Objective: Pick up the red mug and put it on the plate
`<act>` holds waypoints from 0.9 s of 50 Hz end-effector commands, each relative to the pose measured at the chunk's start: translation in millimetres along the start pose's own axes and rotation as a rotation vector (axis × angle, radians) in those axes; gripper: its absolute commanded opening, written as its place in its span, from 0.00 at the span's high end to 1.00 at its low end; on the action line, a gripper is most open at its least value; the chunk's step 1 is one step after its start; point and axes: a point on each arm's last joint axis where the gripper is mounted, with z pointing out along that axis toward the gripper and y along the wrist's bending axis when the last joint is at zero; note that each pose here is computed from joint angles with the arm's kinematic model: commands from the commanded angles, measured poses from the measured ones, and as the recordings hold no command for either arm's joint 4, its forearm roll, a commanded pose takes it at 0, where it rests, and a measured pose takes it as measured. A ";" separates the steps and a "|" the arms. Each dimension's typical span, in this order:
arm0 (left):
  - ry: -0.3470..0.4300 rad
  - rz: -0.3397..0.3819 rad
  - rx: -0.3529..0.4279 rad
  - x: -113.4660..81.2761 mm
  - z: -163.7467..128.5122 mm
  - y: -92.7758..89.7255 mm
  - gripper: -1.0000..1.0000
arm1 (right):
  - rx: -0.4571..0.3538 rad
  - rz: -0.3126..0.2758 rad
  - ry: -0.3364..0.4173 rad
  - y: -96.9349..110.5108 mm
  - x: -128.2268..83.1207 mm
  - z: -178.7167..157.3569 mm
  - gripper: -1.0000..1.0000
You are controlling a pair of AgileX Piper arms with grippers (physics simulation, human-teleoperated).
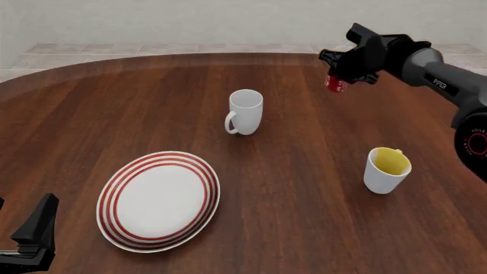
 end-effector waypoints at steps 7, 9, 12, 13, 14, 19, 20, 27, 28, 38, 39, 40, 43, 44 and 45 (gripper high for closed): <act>0.000 0.000 0.000 0.0 0.0 0.0 0.00 | -0.141 -0.118 -0.088 55.7 -2.0 -80.4 1.00; 0.000 0.000 0.000 0.0 0.0 0.0 0.00 | -0.157 -0.139 -0.100 60.8 -1.1 -89.2 1.00; 0.000 0.000 0.000 0.0 0.0 0.0 0.00 | -0.163 -0.139 -0.100 62.2 0.6 -93.7 1.00; 0.000 0.000 0.000 0.0 0.0 0.0 0.00 | -0.172 -0.152 -0.106 64.4 1.5 -100.4 1.00; 0.000 0.000 0.000 0.0 0.0 0.0 0.00 | -0.172 -0.152 -0.106 64.3 1.5 -100.5 1.00; 0.000 0.000 0.000 0.0 0.0 0.0 0.00 | -0.197 -0.172 -0.117 71.3 5.2 -115.6 1.00; 0.000 0.000 0.000 0.0 0.0 0.0 0.00 | -0.197 -0.171 -0.118 70.4 5.4 -117.8 1.00; 0.000 0.000 0.000 0.0 0.0 0.0 0.00 | -0.250 -0.200 -0.123 85.7 15.8 -143.2 1.00; 0.000 0.000 0.000 0.0 0.0 0.0 0.00 | -0.250 -0.200 -0.123 85.7 15.9 -143.2 1.00; 0.000 0.000 0.000 0.0 0.0 0.0 0.00 | -0.333 -0.242 -0.118 107.7 36.5 -171.7 1.00; 0.000 0.000 0.000 0.0 0.0 0.0 0.00 | -0.343 -0.253 -0.117 110.8 39.5 -174.1 1.00; 0.000 0.000 0.000 0.0 0.0 0.0 0.00 | -0.357 -0.262 -0.119 114.1 42.2 -177.9 1.00; 0.000 0.000 0.000 0.0 0.0 0.0 0.00 | -0.390 -0.267 -0.117 120.4 50.4 -187.9 1.00; 0.000 0.000 0.000 0.0 0.0 0.0 0.00 | -0.403 -0.277 -0.113 123.5 54.3 -191.8 1.00; 0.000 0.000 0.000 0.0 0.0 0.0 0.00 | -0.406 -0.283 -0.113 123.7 55.6 -194.0 1.00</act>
